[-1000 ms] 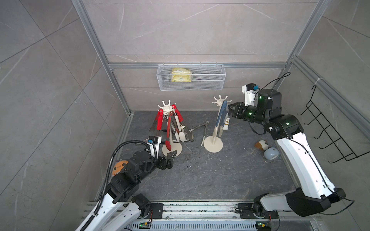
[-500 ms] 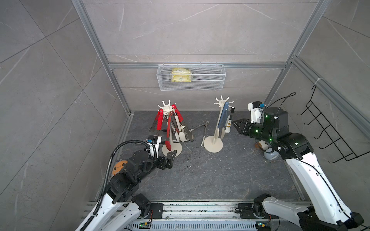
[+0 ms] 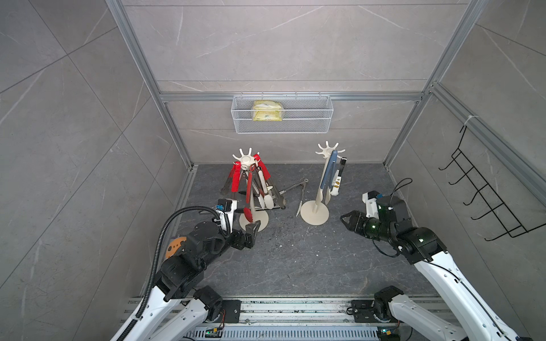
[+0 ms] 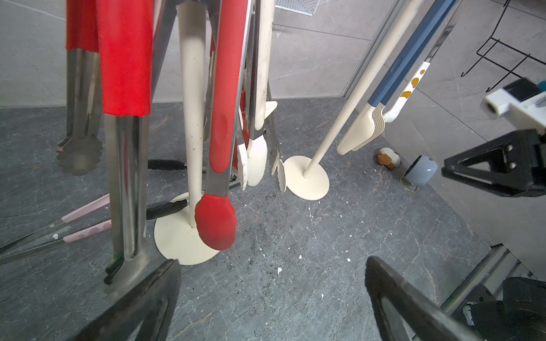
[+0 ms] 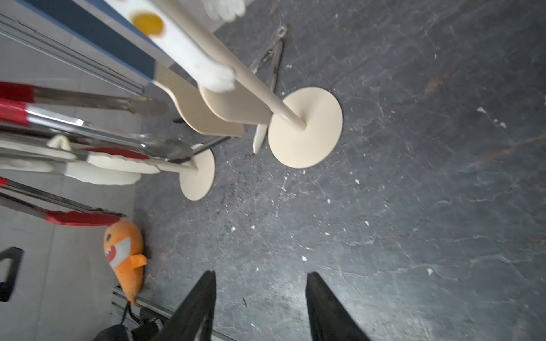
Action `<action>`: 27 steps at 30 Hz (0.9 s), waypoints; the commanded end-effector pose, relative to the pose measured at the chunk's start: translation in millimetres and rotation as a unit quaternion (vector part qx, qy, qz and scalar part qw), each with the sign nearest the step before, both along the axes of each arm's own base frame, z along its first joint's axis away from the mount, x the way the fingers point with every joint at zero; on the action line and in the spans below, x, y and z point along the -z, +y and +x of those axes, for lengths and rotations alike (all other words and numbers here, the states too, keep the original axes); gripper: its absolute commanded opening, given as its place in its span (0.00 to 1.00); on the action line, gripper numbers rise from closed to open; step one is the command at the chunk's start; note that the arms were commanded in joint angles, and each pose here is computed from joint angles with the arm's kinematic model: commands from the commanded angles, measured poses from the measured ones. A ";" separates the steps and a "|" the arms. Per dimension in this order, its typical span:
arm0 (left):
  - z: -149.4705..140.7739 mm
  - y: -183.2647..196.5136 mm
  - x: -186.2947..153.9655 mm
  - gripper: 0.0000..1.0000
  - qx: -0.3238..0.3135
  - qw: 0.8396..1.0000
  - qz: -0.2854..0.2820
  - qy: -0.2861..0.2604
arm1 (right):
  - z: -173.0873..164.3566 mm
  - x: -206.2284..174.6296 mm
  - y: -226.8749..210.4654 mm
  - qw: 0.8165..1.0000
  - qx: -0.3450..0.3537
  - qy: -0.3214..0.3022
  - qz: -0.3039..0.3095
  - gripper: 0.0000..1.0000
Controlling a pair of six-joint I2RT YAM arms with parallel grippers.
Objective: Hang food tongs on kitchen utensil racks
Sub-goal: Pick up the food tongs from the center of the board.
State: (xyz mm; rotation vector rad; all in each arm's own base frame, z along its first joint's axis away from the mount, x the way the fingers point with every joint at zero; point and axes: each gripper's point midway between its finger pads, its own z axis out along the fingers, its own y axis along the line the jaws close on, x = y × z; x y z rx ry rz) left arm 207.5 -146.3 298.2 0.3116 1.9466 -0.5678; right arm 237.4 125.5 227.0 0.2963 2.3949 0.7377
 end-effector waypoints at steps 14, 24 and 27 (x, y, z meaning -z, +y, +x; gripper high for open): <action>18.3 -38.4 14.8 0.93 0.045 0.997 0.004 0.066 | -12.2 29.0 -0.4 0.999 -0.005 -0.031 0.015 0.63; 44.8 -98.9 46.5 0.89 0.083 0.987 0.046 0.130 | -15.0 -28.9 -8.4 0.985 -0.066 -0.145 -0.062 0.75; 49.8 -121.7 57.7 0.89 0.094 0.983 0.060 0.144 | -15.8 -49.9 -12.2 0.977 -0.078 -0.179 -0.087 0.81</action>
